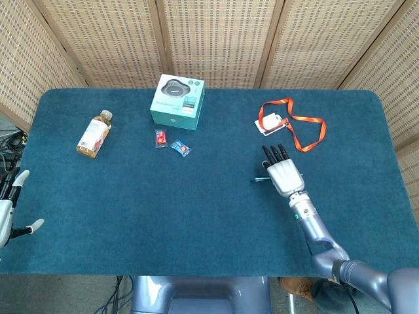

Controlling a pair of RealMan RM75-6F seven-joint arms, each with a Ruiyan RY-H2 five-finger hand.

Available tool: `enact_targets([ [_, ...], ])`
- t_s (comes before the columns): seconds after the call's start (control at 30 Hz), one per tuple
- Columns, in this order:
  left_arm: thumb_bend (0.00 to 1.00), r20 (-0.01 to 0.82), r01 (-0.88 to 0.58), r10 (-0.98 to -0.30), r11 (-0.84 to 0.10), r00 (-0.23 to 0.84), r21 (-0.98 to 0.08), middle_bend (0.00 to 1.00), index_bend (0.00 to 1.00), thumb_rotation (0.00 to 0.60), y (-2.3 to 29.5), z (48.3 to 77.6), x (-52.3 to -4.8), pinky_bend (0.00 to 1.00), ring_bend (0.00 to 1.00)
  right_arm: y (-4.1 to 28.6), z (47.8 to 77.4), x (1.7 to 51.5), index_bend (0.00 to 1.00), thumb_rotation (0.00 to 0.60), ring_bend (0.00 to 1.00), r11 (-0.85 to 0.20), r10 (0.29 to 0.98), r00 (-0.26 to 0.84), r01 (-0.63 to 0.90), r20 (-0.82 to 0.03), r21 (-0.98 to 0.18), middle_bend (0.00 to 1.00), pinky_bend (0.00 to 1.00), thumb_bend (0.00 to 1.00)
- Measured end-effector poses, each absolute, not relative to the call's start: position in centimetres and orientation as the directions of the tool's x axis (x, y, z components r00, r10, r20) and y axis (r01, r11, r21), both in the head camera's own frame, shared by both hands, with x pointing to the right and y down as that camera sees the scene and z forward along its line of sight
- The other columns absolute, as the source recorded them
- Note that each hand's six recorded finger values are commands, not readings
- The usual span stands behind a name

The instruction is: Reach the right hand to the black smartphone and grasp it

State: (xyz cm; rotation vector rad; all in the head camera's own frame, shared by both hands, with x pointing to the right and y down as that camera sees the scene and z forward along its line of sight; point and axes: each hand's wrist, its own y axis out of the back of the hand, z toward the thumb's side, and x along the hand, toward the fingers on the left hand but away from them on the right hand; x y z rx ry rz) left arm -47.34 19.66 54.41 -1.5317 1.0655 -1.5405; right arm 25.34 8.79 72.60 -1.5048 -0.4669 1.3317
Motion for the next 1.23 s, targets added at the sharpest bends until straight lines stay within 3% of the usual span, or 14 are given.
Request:
enact_targets([
  [0.2,0.0,0.42,-0.071,-0.906,-0.416,-0.05,-0.907,0.0,0.0,0.6,19.5,54.6,-47.4,0.0,0.0,5.8,72.5,24.2,0.35,0.6,0.0,-0.373,0.819,0.29,-0.386,-0.495,-0.844,0.0,0.0,0.7],
  [0.43,0.0,0.427,-0.072,-0.903,-0.423,-0.049,-0.903,0.0,0.0,0.6,19.5,54.7,-47.4,0.0,0.0,3.6,74.0,23.2,0.33,0.6,0.0,-0.377,0.833,0.232,-0.427,-0.503,-0.822,0.0,0.0,0.67],
  [0.7,0.0,0.426,-0.079,-0.903,-0.422,-0.051,-0.903,0.0,0.0,0.6,19.3,54.7,-47.5,0.0,0.0,2.3,73.2,22.5,0.32,0.6,0.0,-0.355,0.866,0.212,-0.381,-0.454,-0.854,0.01,0.0,0.63],
  [0.8,0.0,0.426,-0.081,-0.904,-0.421,-0.046,-0.903,0.0,0.0,0.6,19.3,54.6,-47.5,0.0,0.0,2.3,71.9,22.9,0.23,0.6,0.0,-0.327,0.879,0.228,-0.351,-0.419,-0.878,0.01,0.0,0.47],
  [0.87,0.0,0.425,-0.083,-0.904,-0.421,-0.041,-0.903,0.0,0.0,0.6,19.4,54.6,-47.4,0.0,0.0,2.5,70.8,23.5,0.09,0.6,0.0,-0.308,0.888,0.24,-0.327,-0.393,-0.894,0.0,0.0,0.24],
  [0.97,0.0,0.423,-0.085,-0.906,-0.419,-0.03,-0.904,0.0,0.0,0.6,19.5,54.4,-47.2,0.0,0.0,3.0,68.9,25.0,0.0,0.6,0.0,-0.284,0.9,0.25,-0.286,-0.358,-0.915,0.0,0.0,0.07],
  [1.07,0.0,0.415,-0.089,-0.91,-0.412,-0.019,-0.907,0.0,0.0,0.6,19.6,54.3,-47.1,0.0,0.0,3.9,66.6,27.0,0.0,0.6,0.0,-0.271,0.912,0.25,-0.232,-0.326,-0.934,0.0,0.0,0.01],
  [1.23,0.0,0.392,-0.094,-0.92,-0.39,-0.001,-0.916,0.0,0.0,0.6,19.7,53.9,-46.9,0.0,0.0,6.9,62.5,30.8,0.0,0.6,0.0,-0.277,0.93,0.222,-0.095,-0.292,-0.956,0.0,0.0,0.0],
])
